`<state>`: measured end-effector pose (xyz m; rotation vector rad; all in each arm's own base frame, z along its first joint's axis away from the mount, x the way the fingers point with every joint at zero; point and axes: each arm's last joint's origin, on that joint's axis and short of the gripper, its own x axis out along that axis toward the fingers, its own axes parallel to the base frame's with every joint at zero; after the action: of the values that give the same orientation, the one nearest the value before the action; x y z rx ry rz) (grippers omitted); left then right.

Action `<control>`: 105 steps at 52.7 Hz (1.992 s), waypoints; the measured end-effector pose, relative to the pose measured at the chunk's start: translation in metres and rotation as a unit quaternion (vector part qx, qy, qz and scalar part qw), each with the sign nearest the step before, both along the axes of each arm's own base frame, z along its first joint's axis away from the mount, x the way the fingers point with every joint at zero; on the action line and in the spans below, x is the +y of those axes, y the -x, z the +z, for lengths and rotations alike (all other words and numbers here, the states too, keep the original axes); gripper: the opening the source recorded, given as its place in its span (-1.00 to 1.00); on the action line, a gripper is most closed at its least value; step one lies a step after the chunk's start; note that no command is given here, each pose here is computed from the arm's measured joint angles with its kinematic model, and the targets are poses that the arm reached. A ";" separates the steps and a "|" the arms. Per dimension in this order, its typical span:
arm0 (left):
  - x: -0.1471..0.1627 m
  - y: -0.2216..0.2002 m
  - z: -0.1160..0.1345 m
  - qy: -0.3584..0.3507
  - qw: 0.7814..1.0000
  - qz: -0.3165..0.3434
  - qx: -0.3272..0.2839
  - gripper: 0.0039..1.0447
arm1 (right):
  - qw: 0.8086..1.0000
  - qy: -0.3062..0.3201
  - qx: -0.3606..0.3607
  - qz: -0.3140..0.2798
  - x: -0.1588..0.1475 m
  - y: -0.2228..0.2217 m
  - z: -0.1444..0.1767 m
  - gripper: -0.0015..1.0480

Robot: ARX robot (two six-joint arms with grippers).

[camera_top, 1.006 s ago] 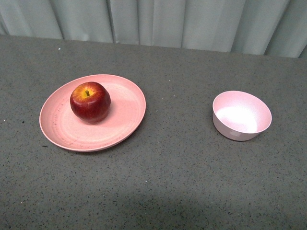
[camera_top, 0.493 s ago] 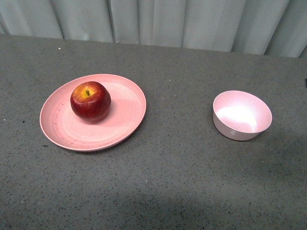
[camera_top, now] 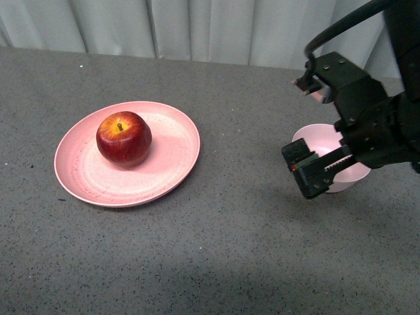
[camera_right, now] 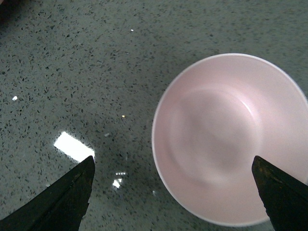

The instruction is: Move apple from plate to bowl

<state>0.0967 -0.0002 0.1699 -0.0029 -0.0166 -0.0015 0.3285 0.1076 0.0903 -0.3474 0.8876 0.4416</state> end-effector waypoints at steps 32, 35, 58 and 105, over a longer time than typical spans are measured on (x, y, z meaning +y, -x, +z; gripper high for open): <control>0.000 0.000 0.000 0.000 1.000 0.000 0.000 0.88 | 0.998 0.017 0.059 -0.005 0.015 -0.024 -0.042 -0.02; 0.000 0.000 0.000 0.000 1.000 0.000 0.000 0.88 | 0.998 0.017 0.060 -0.006 0.015 -0.024 -0.042 -0.18; 0.000 0.000 0.000 0.000 1.000 0.000 0.000 0.88 | 0.998 0.018 0.055 -0.010 0.009 -0.030 -0.040 -0.98; 0.000 0.000 0.000 0.000 1.000 0.000 0.000 0.88 | 0.988 -0.053 0.071 0.128 0.111 -0.024 -0.016 -0.98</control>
<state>0.0967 -0.0002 0.1699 -0.0029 -0.0166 -0.0012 0.3526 0.2189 0.0742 -0.3360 0.9578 0.7549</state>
